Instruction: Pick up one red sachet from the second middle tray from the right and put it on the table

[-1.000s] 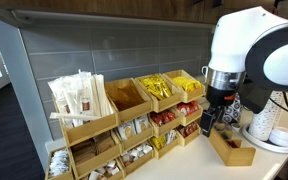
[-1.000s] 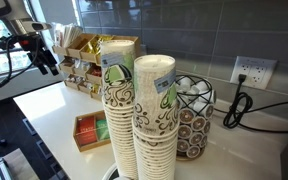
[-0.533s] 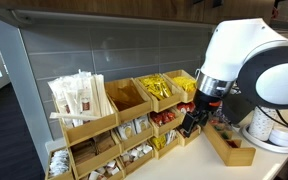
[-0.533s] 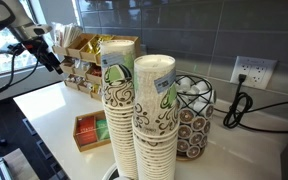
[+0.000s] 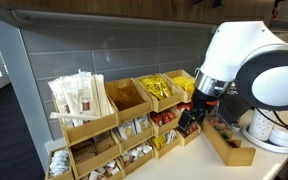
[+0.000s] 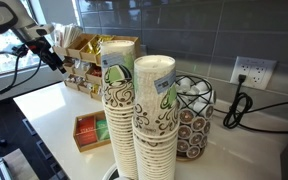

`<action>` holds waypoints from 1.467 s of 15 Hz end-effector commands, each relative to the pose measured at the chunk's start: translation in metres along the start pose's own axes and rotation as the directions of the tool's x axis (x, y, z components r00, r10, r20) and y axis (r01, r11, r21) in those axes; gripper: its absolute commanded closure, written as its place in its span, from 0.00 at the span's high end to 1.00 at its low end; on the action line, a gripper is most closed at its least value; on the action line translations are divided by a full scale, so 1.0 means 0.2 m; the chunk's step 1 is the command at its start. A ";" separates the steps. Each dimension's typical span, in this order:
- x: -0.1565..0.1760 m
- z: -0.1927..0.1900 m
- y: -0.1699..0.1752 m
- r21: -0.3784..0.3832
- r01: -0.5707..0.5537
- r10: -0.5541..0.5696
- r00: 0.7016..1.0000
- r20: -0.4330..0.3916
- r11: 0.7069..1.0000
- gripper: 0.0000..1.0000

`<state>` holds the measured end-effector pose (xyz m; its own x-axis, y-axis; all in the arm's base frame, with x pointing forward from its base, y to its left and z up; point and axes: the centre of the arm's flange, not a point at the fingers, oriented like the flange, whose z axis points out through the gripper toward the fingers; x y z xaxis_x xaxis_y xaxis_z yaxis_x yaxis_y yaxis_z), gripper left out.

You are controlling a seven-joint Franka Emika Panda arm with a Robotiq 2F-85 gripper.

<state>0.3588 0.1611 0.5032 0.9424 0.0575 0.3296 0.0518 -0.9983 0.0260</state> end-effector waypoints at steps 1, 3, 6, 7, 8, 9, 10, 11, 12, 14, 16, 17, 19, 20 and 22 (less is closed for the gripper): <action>0.03 0.11 0.03 0.042 -0.046 0.048 0.997 -0.060 0.998 1.00; 0.05 0.16 0.04 0.062 -0.065 0.072 0.992 -0.103 0.996 1.00; 0.07 0.25 0.05 0.078 -0.112 0.123 0.980 -0.157 0.991 1.00; 0.08 0.27 0.05 0.082 -0.129 0.141 0.975 -0.172 0.988 1.00; 0.09 0.29 0.06 0.093 -0.144 0.159 0.968 -0.192 0.985 1.00; 0.09 0.31 0.07 0.105 -0.156 0.175 0.962 -0.210 0.982 1.00; 0.11 0.34 0.07 0.117 -0.171 0.195 0.954 -0.228 0.978 1.00; 0.12 0.35 0.08 0.123 -0.184 0.209 0.947 -0.244 0.975 1.00; 0.13 0.37 0.08 0.127 -0.202 0.228 0.942 -0.248 0.971 1.00; 0.13 0.31 0.10 0.124 -0.176 0.201 0.950 -0.239 0.977 1.00; 0.13 0.34 0.10 0.126 -0.186 0.212 0.948 -0.237 0.974 1.00; 0.13 0.34 0.10 0.126 -0.187 0.213 0.948 -0.236 0.974 1.00; 0.13 0.34 0.10 0.126 -0.188 0.213 0.948 -0.236 0.974 1.00; 0.13 0.34 0.09 0.126 -0.188 0.213 0.948 -0.236 0.974 1.00; 0.15 0.39 0.10 0.131 -0.195 0.222 0.942 -0.251 0.972 1.00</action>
<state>0.4070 0.1429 0.4494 0.8248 -0.1574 0.5431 -0.0848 -0.9841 -0.1564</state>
